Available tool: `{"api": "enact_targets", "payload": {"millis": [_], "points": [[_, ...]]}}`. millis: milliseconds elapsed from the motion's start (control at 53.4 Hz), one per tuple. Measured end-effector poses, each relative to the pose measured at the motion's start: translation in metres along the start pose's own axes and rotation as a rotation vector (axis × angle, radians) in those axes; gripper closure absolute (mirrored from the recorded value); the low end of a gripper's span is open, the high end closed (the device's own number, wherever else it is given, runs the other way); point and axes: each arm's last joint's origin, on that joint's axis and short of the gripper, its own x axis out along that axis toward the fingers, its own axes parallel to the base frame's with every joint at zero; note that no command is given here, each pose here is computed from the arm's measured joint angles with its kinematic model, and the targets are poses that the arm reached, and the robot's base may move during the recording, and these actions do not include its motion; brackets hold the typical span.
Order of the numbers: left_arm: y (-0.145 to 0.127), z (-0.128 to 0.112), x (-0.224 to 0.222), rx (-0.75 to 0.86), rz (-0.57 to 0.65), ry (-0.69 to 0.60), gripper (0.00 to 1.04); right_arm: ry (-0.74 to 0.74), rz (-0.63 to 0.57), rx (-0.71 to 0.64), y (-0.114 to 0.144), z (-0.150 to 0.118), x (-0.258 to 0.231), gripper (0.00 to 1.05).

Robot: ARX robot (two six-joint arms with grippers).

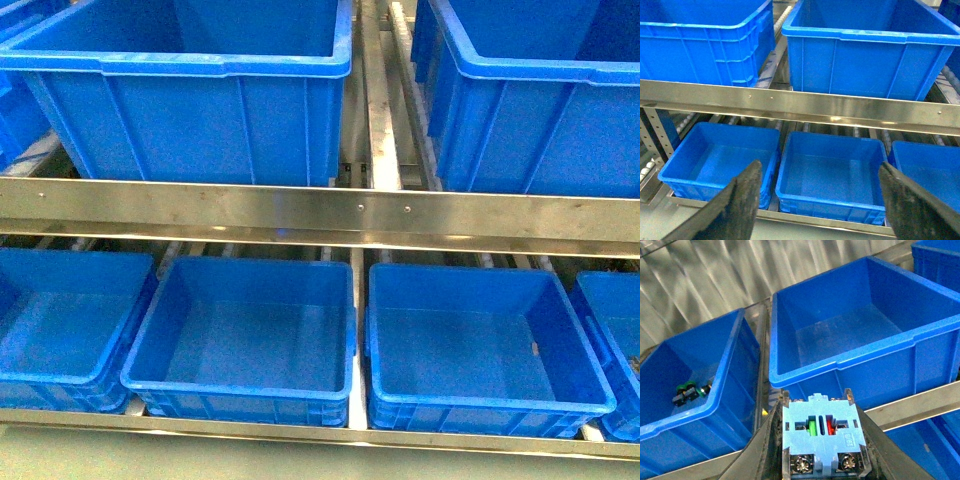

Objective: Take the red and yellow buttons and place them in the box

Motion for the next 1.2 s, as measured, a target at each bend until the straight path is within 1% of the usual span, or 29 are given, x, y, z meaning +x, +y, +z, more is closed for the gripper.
{"api": "enact_targets", "payload": {"millis": [150, 225, 618, 749, 1068, 1199], "points": [[0.0, 0.0, 0.0, 0.001, 0.0, 0.0, 0.07, 0.006, -0.003, -0.006, 0.0, -0.002, 0.002, 0.79], [0.0, 0.0, 0.0, 0.002, 0.0, 0.0, 0.09, 0.008, -0.002, -0.009, 0.0, -0.003, 0.003, 0.79], [0.0, 0.0, 0.0, 0.003, 0.003, 0.0, 0.08, 0.011, 0.018, 0.001, -0.005, 0.001, 0.01, 0.79], [0.0, 0.0, 0.0, 0.003, 0.003, 0.0, 0.08, 0.001, -0.021, 0.017, -0.009, 0.002, 0.012, 0.79], [0.0, 0.0, 0.0, 0.003, 0.0, -0.002, 0.08, 0.01, -0.039, 0.035, -0.017, -0.001, 0.009, 0.79], [0.0, 0.0, 0.0, 0.003, -0.002, -0.002, 0.08, -0.022, -0.039, 0.049, -0.02, 0.003, 0.006, 0.79]]}}
